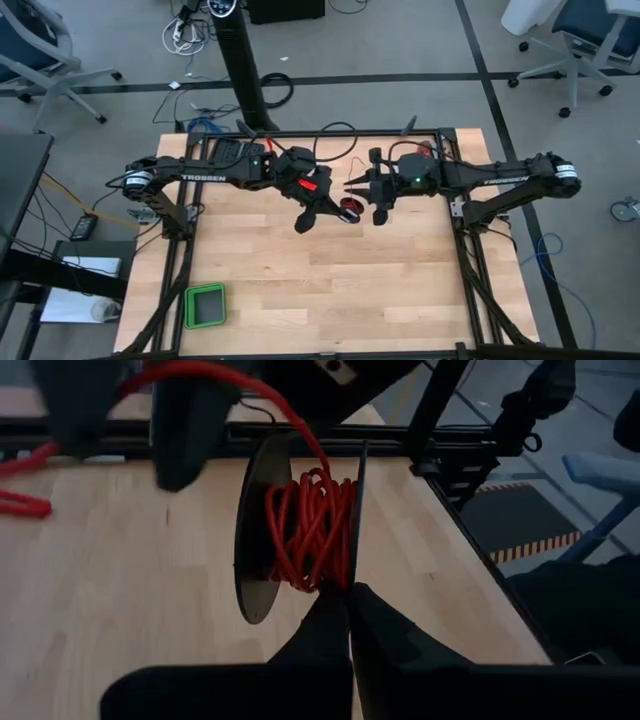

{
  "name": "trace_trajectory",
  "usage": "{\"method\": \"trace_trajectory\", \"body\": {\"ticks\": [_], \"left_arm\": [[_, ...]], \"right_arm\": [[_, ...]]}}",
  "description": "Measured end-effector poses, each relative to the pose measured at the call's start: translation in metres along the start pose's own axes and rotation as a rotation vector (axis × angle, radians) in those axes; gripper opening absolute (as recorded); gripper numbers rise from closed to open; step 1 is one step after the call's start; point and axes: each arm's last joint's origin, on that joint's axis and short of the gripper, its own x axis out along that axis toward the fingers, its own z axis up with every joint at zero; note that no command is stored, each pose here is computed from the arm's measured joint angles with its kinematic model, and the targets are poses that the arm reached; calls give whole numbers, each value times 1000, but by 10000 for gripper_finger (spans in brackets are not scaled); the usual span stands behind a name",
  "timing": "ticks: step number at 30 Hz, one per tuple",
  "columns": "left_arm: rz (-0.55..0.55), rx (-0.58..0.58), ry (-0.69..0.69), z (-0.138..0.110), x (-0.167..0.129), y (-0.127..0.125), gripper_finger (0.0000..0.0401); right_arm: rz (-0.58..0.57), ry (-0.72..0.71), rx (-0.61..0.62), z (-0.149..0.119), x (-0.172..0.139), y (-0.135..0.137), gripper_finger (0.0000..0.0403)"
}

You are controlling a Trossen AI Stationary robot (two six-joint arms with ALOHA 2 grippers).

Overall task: Coil cords
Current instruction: Coil the red wire onto the black spool

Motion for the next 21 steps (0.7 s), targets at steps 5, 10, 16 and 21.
{"method": "trace_trajectory", "body": {"ticks": [5, 10, 16, 21], "left_arm": [[-19, 70, -18, 2, 0, 0, 0], [-92, 86, -31, 0, 8, 1, 0], [-119, 114, -45, -5, 20, 6, 0], [-115, 170, -92, -1, 22, 7, 0]], "right_arm": [[25, -5, 21, -3, 2, -3, 68], [84, -46, 78, -1, 1, -10, 68], [120, -43, 84, 2, 5, -13, 68], [146, 4, 104, -3, 13, -8, 67]]}}
